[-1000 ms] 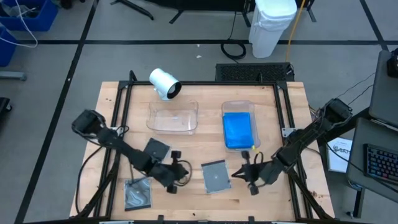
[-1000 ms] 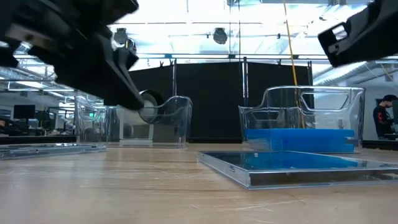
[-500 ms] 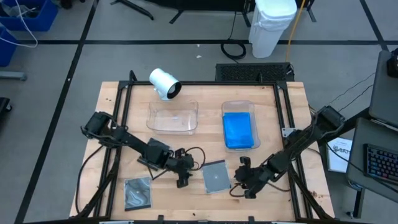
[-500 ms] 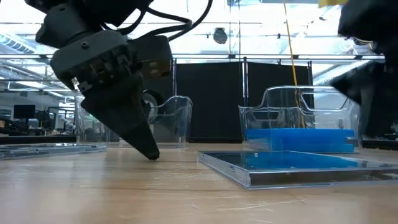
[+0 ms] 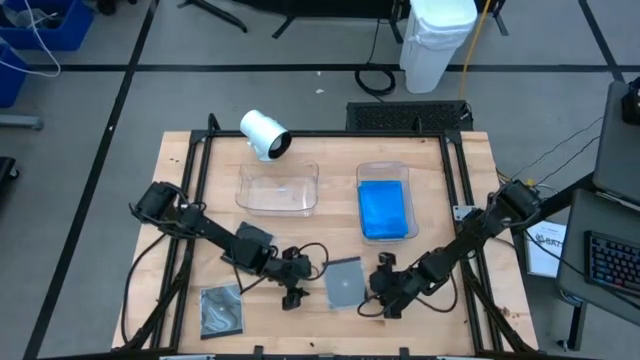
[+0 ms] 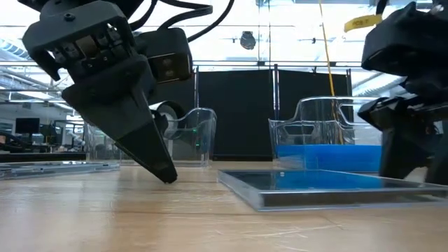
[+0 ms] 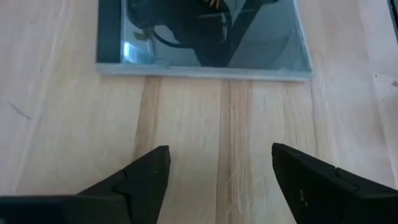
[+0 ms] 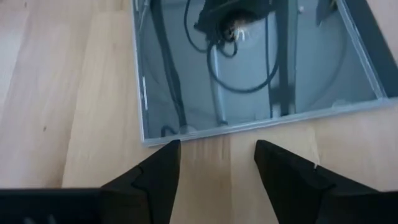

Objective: Pick & place jewel cases by type
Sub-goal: Put the top right black cd case into the left transparent bin

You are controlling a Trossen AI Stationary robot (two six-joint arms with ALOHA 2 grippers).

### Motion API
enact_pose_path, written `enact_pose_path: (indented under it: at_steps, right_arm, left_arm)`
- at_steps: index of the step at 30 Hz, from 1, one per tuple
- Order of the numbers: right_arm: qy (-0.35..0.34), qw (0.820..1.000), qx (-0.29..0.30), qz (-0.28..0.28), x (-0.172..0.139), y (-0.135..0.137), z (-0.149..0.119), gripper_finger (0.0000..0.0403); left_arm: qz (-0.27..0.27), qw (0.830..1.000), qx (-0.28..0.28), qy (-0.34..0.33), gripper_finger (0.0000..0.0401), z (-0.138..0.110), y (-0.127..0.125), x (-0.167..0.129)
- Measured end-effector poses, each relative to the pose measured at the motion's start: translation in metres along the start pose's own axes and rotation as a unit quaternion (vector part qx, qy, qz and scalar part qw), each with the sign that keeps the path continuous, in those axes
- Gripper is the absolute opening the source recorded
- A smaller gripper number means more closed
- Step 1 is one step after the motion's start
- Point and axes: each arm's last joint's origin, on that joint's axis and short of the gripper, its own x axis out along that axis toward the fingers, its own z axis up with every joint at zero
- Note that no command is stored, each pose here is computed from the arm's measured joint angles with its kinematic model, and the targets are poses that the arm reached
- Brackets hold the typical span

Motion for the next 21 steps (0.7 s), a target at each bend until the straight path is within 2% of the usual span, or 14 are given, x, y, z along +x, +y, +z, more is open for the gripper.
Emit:
enact_pose_path:
  at_steps: [5,12,21]
  right_arm:
    - [-0.066,0.997,-0.030,-0.015,0.005,-0.002,0.012,0.0201]
    - [-0.110,0.990,-0.054,-0.068,0.012,-0.020,0.027,0.0201]
    - [-0.142,0.988,-0.060,-0.026,0.027,-0.034,0.042,0.0201]
  left_arm:
    - [0.011,0.999,0.004,-0.034,0.0267,0.006,0.003,0.001]
    - [0.050,0.997,0.000,-0.057,0.0251,0.011,0.012,0.001]
    - [0.103,0.993,-0.023,-0.053,0.0249,0.010,0.022,-0.001]
